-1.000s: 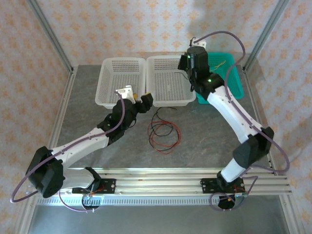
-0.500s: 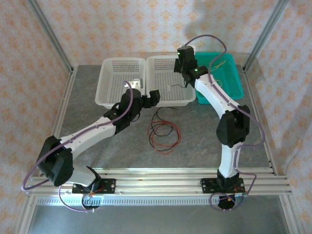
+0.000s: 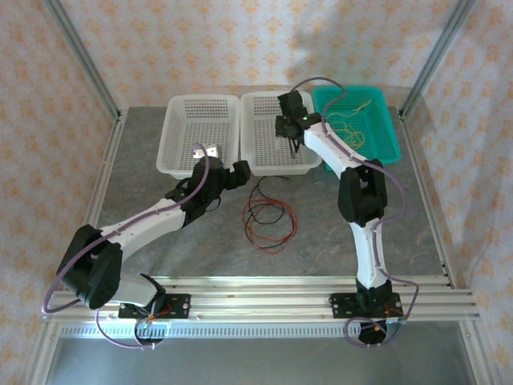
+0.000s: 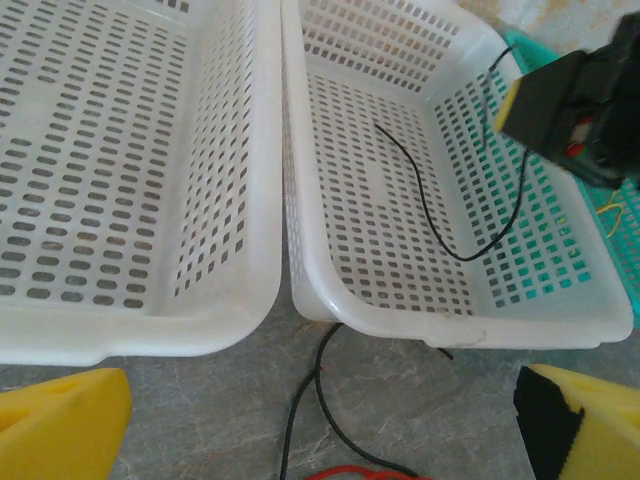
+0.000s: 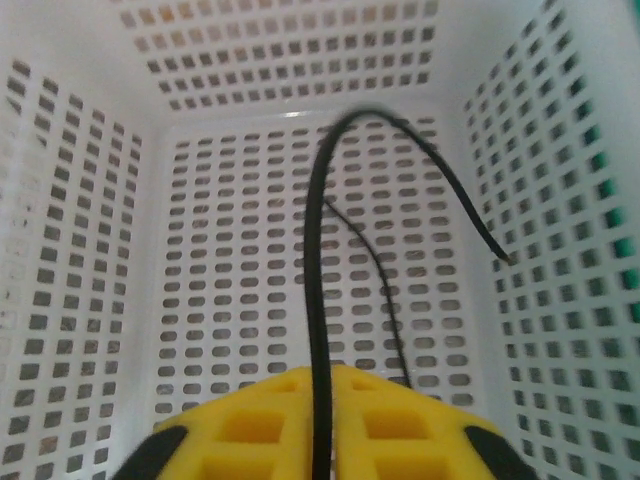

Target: Untangle the cables

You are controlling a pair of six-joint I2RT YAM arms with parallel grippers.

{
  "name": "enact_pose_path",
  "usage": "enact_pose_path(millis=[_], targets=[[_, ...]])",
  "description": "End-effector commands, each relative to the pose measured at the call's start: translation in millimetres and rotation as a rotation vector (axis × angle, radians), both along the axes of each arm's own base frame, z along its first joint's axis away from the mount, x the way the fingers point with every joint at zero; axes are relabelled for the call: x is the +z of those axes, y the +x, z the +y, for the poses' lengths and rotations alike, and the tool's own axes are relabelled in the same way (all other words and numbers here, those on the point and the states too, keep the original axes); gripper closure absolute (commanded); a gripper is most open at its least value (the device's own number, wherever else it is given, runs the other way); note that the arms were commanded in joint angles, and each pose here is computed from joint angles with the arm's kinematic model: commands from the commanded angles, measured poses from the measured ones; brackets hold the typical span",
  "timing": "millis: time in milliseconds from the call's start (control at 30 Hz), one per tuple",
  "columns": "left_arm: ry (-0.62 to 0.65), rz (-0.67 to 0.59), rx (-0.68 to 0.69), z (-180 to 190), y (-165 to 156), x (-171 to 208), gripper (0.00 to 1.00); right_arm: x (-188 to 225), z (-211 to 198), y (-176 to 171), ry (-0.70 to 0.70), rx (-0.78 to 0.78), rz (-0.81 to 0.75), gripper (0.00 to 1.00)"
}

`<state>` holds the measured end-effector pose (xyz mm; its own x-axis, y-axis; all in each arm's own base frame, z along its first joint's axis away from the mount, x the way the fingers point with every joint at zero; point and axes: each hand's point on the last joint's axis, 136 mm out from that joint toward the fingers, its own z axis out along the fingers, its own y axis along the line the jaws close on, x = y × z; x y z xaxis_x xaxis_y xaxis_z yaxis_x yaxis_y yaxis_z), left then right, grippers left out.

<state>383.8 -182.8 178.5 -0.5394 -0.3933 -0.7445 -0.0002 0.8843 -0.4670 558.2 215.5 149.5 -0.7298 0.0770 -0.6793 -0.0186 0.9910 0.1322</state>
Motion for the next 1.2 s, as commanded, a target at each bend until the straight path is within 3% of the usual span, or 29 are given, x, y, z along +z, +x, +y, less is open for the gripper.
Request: enact_pose_path(millis=[0, 200, 600, 767, 933, 1067, 1167], targets=[[-0.012, -0.016, -0.006, 0.8, 1.6, 8.1, 0.01, -5.0, 14.8, -0.3, 0.066, 0.038, 0.044, 0.81], [0.037, 0.027, -0.033, 1.2, -3.8, -6.7, 0.00, -10.5, 22.4, -2.0, 0.103, 0.058, 0.062, 0.57], [0.098, 0.044, -0.080, -3.0, -15.6, -11.2, 0.01, 58.8, 11.7, -14.7, 0.193, -0.005, -0.063, 0.55], [0.129, 0.047, -0.118, -13.7, -24.2, -12.8, 0.01, 78.1, 3.6, -38.8, 0.225, 0.005, -0.102, 0.47], [0.182, 0.062, -0.143, -21.5, -34.6, -13.7, 0.01, 98.3, -16.1, -70.6, 0.197, 0.004, -0.147, 0.50], [0.190, 0.075, -0.176, -30.4, -49.4, -18.3, 0.01, 82.7, -24.7, -107.9, 0.176, 0.038, -0.100, 0.62], [0.185, 0.095, -0.200, -38.3, -60.8, -23.3, 0.04, 68.2, -31.4, -136.5, 0.152, 0.040, -0.056, 0.64]])
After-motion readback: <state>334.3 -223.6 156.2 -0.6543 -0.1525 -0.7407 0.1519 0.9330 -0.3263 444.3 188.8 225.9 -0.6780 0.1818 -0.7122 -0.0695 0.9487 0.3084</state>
